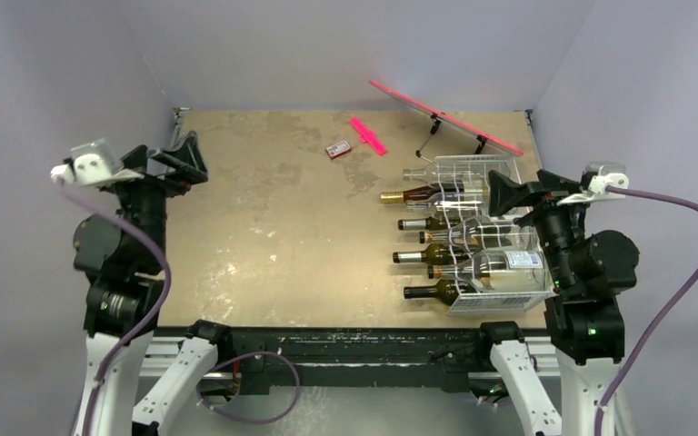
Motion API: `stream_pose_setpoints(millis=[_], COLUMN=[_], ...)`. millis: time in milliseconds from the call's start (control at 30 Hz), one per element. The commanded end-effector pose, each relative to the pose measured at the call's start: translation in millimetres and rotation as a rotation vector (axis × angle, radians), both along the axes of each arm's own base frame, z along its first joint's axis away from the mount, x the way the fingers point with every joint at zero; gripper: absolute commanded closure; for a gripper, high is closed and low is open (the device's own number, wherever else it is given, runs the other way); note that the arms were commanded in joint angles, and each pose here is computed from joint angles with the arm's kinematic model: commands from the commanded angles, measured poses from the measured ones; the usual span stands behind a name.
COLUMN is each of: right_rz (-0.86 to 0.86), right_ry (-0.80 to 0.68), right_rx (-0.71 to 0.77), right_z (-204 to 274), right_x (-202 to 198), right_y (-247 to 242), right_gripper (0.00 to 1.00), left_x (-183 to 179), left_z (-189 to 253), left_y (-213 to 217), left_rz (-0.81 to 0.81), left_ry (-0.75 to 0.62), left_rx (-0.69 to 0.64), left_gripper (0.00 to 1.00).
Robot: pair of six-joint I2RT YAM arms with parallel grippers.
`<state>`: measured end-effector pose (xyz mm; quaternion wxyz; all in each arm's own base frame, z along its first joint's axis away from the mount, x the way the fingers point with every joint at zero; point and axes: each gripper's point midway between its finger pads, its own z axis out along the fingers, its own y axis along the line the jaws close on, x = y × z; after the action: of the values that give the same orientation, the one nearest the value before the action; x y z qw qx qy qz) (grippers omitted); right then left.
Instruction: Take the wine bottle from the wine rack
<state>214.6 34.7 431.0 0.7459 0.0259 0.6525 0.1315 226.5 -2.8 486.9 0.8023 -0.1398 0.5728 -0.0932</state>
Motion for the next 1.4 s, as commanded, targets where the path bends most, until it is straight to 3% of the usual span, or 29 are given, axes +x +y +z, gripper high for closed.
stream_pose_setpoints(millis=[0,233,600,1067,1367], right_rz=[-0.102,-0.232,-0.284,0.113,0.217], right_ry=[-0.008,0.072,0.131,0.113,0.203], right_rx=[0.051,0.087,0.006,-0.479,-0.701], right_z=[-4,-31,-44,-63,-95], right_x=[11,25,24,28,50], right_y=[-19,-44,-57,11,21], right_gripper=[0.00,0.00,0.00,0.00,0.00], left_x=[37,91,127,133,143], left_z=[-12,-67,-115,-110,-120], left_y=[-12,-21,-43,-79,-92], left_rz=[-0.037,-0.054,-0.143,-0.301,-0.355], left_ry=[0.011,0.130,0.203,0.155,0.178], left_rx=[-0.037,-0.047,-0.059,-0.076,-0.086], left_gripper=[0.00,0.00,0.00,0.02,0.03])
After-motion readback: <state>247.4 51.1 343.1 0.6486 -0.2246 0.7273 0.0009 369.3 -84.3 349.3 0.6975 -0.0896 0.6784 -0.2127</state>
